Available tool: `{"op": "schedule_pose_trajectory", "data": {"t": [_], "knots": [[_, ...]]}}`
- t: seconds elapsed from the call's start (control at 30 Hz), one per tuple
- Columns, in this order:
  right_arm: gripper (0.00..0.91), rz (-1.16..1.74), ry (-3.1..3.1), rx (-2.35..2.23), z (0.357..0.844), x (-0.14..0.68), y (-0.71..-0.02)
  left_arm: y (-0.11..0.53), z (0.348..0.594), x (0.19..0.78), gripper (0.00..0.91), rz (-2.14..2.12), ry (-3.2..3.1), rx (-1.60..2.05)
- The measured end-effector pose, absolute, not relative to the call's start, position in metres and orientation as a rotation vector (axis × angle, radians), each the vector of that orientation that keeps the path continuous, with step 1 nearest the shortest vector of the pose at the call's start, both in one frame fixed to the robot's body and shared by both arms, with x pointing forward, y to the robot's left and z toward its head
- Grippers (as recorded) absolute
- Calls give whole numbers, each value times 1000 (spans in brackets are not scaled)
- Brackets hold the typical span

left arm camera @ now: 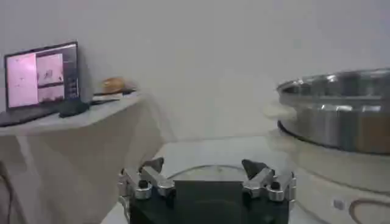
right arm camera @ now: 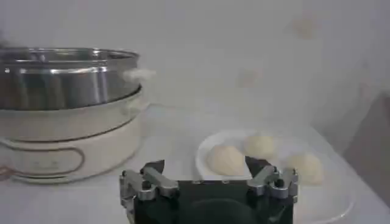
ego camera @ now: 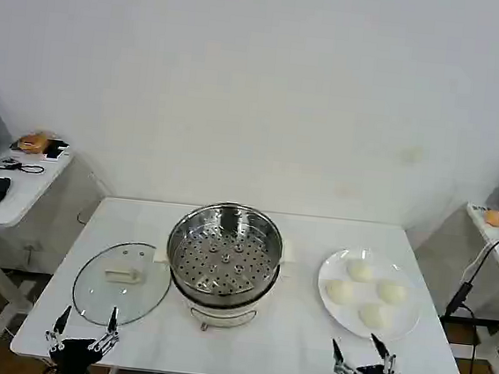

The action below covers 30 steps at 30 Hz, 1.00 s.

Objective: Take steamed baozi put them in steamer then cover it.

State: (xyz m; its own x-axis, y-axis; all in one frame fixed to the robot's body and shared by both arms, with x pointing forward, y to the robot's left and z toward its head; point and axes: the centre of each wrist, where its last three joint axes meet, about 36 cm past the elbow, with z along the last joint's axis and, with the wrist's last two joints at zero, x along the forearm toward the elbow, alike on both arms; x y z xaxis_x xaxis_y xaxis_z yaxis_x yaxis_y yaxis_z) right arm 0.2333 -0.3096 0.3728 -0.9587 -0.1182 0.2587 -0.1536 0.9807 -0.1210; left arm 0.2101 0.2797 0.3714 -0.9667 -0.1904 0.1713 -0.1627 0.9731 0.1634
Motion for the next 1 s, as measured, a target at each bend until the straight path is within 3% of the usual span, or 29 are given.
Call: {"op": "schedule_pose_trajectory", "data": {"t": [0.5,1.0], "knots": [[907,751,-2764,318,432,320,-394,284,377,210,907,-390,-2846,249],[907,1431,-2271,657,500,437,-479,293,380,208,907,-509,-2813,225]]}}
